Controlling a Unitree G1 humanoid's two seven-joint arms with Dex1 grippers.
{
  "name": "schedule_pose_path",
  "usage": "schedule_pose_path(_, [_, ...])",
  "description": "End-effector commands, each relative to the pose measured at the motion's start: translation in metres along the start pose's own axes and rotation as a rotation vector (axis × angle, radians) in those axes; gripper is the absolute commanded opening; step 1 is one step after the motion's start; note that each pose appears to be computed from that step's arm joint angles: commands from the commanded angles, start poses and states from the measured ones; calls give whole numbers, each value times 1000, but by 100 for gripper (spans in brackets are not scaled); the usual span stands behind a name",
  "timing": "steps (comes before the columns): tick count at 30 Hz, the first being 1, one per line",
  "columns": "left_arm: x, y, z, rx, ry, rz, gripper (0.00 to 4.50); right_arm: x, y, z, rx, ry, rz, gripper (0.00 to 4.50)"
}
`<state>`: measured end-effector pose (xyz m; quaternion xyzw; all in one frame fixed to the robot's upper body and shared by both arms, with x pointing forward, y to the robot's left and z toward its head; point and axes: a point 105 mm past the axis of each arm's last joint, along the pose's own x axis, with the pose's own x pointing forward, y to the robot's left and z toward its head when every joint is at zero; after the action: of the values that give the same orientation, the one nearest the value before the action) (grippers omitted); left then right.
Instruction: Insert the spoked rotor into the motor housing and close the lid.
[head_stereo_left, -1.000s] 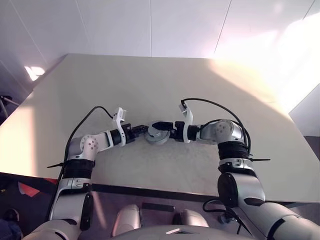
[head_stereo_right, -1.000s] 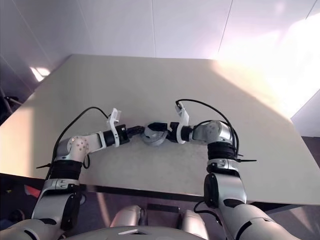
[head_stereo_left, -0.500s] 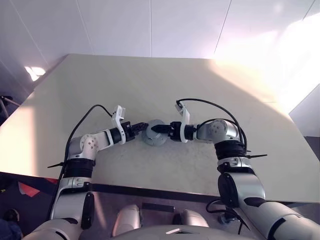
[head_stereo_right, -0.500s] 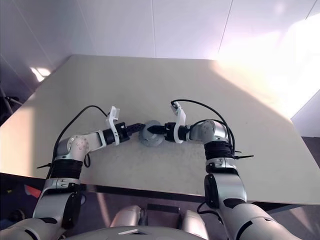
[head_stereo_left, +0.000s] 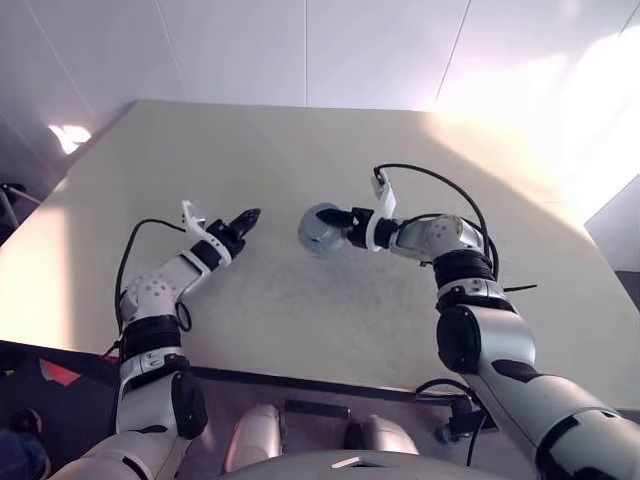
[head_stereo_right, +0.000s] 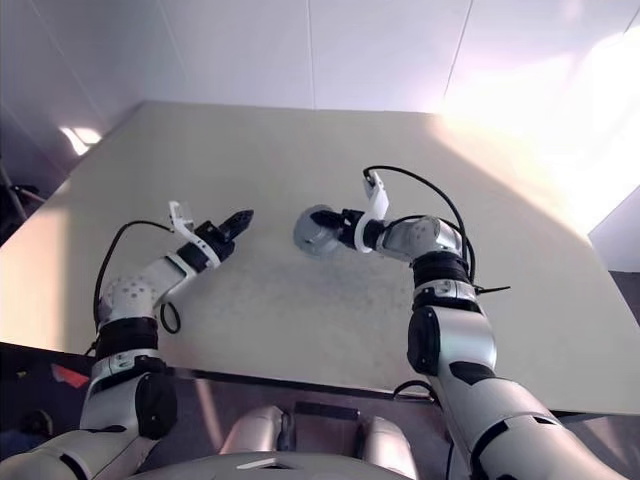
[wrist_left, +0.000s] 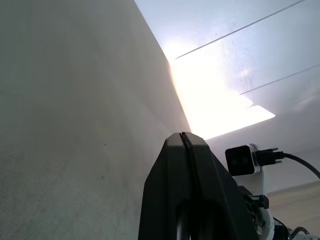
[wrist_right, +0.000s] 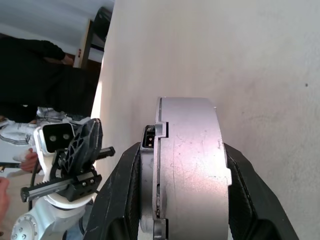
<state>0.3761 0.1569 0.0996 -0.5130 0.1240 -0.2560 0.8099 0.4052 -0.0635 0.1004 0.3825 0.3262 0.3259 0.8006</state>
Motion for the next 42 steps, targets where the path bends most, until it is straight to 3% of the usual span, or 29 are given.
schedule_pose_path(1, [-1,-16,3,-14,-19,-70,0,5,33,22,34,-68,109,237])
schedule_pose_path(5, [1,-15,-7,-107,-43,-81,91,10,46,36,101,-129,122,236])
schedule_pose_path(10, [3,-6,-19,-181,-48,-51,269,15,60,47,134,-162,131,236])
schedule_pose_path(14, [5,-14,-21,-312,-29,-120,402,15,77,54,131,-163,175,236])
schedule_pose_path(26, [23,-49,-25,-500,19,-317,402,21,98,40,81,-82,244,236])
schedule_pose_path(39, [43,-51,-24,-465,29,-318,402,20,99,38,61,-83,247,236])
schedule_pose_path(42, [41,-45,-19,-460,8,-310,339,20,96,39,62,-90,235,236])
